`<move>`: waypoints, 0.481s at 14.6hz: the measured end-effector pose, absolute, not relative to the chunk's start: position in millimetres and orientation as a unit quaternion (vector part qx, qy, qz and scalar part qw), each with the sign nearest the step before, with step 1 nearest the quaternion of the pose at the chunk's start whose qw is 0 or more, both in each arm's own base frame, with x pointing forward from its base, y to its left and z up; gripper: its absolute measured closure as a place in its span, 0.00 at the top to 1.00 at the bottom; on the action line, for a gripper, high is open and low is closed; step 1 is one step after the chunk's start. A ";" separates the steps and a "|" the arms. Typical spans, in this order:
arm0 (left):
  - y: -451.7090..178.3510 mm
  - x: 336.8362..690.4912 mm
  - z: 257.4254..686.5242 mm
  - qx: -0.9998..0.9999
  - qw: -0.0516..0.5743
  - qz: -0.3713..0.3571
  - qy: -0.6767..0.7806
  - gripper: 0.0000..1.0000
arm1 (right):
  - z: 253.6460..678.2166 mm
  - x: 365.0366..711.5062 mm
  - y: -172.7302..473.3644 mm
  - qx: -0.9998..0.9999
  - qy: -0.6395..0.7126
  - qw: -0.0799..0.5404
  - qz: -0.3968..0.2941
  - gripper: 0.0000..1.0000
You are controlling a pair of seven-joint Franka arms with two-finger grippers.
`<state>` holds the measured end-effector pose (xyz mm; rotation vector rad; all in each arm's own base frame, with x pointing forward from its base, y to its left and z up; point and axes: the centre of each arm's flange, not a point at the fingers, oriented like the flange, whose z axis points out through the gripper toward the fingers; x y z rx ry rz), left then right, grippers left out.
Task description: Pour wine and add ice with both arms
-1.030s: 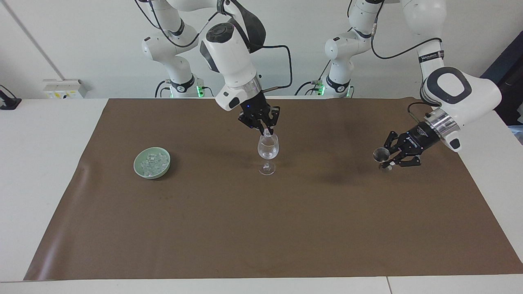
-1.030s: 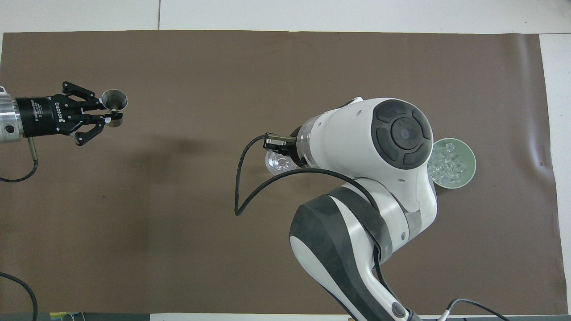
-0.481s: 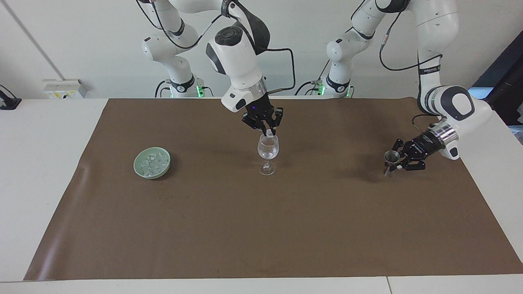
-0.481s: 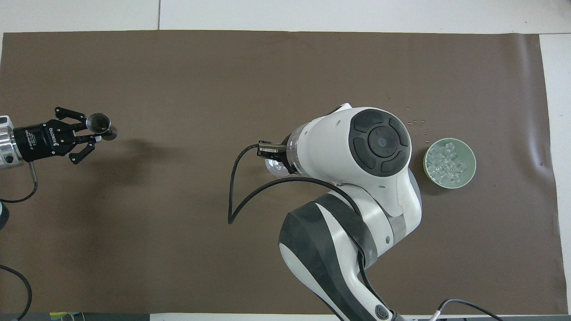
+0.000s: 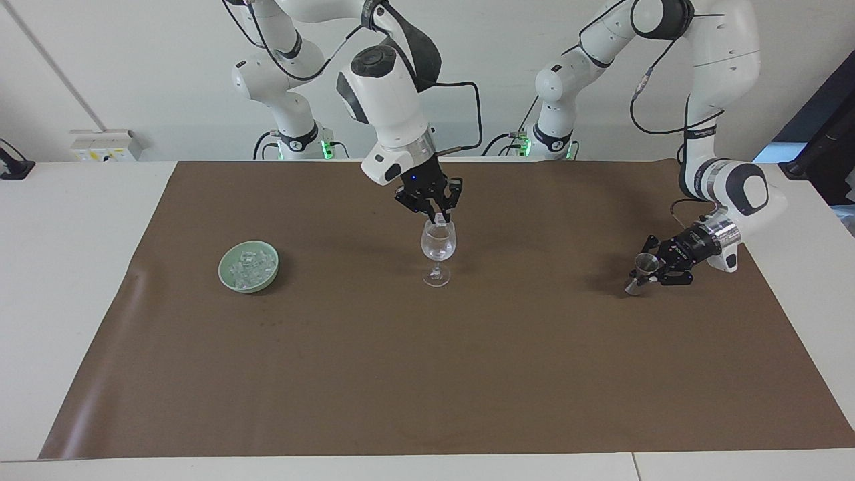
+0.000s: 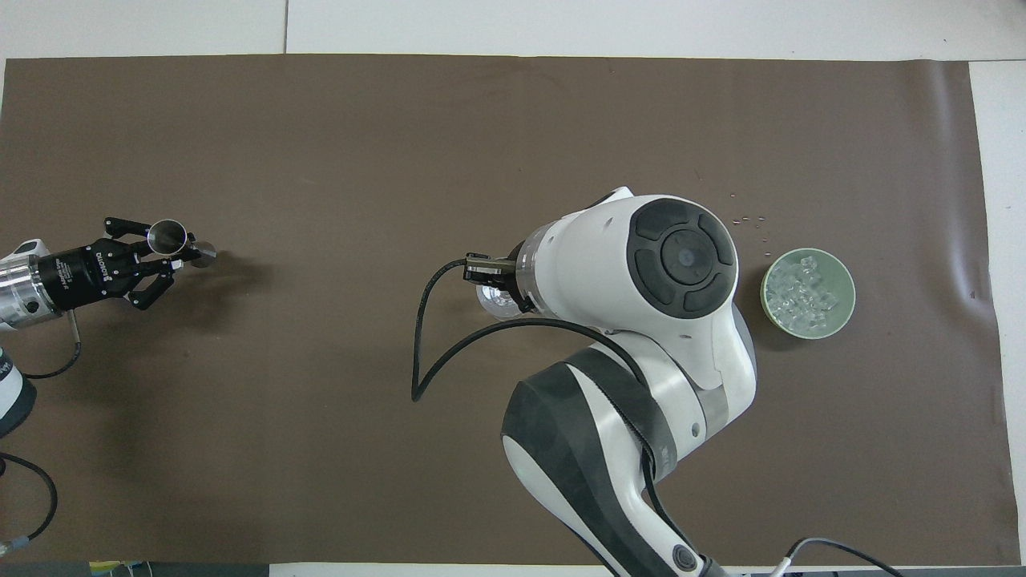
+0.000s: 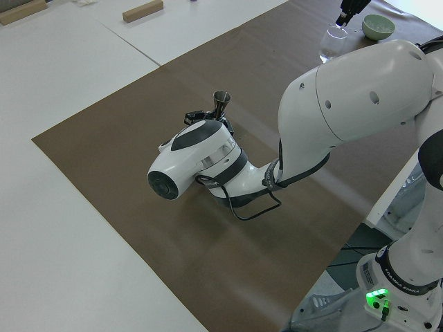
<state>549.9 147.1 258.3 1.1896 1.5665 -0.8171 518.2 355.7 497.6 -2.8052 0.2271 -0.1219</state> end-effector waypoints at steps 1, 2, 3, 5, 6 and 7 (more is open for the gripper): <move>148.6 548.4 253.6 0.482 0.489 -0.342 0.642 0.22 | 497.6 518.3 355.6 -0.983 0.080 0.162 -0.043 0.26; 149.5 547.5 249.7 0.477 0.492 -0.346 0.641 0.22 | 497.7 518.4 355.5 -0.983 0.080 0.162 -0.043 0.26; 150.1 547.3 246.8 0.472 0.495 -0.348 0.641 0.22 | 497.8 518.5 355.5 -0.983 0.080 0.162 -0.044 0.26; 149.5 547.2 241.9 0.465 0.499 -0.352 0.641 0.22 | 498.0 518.8 355.4 -0.982 0.080 0.163 -0.044 0.26; 149.5 546.9 239.7 0.462 0.499 -0.354 0.642 0.22 | 498.0 518.8 355.4 -0.982 0.080 0.163 -0.045 0.26; 151.0 545.9 237.4 0.460 0.500 -0.355 0.643 0.22 | 498.0 518.8 355.4 -0.982 0.080 0.163 -0.045 0.26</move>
